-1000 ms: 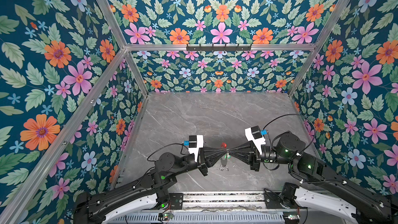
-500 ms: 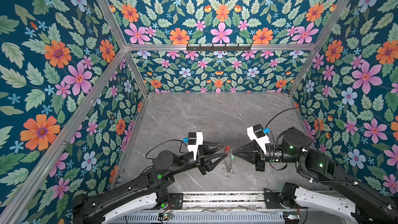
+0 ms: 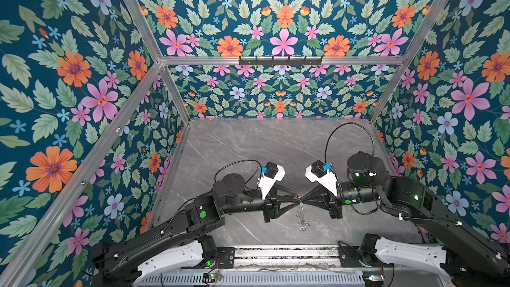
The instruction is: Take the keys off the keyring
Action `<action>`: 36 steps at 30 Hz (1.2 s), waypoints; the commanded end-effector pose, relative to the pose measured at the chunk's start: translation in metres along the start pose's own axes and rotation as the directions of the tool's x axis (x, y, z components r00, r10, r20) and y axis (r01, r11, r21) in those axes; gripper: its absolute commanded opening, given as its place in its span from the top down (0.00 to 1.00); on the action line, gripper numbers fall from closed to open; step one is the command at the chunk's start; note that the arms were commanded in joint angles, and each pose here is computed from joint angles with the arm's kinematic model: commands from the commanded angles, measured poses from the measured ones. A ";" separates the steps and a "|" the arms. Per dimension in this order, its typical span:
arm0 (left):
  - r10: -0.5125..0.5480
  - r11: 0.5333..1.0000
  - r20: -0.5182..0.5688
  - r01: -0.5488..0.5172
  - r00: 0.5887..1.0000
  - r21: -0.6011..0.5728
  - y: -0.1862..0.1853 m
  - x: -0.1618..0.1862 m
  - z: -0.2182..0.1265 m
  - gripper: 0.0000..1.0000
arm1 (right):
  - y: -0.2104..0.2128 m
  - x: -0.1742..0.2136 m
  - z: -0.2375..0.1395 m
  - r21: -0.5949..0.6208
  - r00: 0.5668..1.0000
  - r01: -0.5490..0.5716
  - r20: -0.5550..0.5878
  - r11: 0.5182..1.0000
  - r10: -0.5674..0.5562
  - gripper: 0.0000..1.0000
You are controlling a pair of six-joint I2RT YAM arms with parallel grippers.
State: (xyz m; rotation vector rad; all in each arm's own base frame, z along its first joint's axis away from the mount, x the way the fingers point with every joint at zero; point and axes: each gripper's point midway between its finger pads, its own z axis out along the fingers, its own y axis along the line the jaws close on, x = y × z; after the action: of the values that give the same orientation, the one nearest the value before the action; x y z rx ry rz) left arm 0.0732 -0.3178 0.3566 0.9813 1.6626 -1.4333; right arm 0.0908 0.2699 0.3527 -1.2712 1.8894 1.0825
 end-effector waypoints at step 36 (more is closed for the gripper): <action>0.159 0.983 0.254 -0.176 0.954 0.048 -0.013 -0.019 -0.022 1.00 | -0.009 -0.013 -0.002 0.031 0.908 0.080 0.410 0.996 -0.086 0.46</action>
State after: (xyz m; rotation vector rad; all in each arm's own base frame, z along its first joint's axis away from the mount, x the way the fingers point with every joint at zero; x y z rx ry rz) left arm 0.0739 -0.3005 0.3579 0.9222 1.4581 -1.4164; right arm 0.1048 0.2653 0.3319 -1.0552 1.6627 1.1036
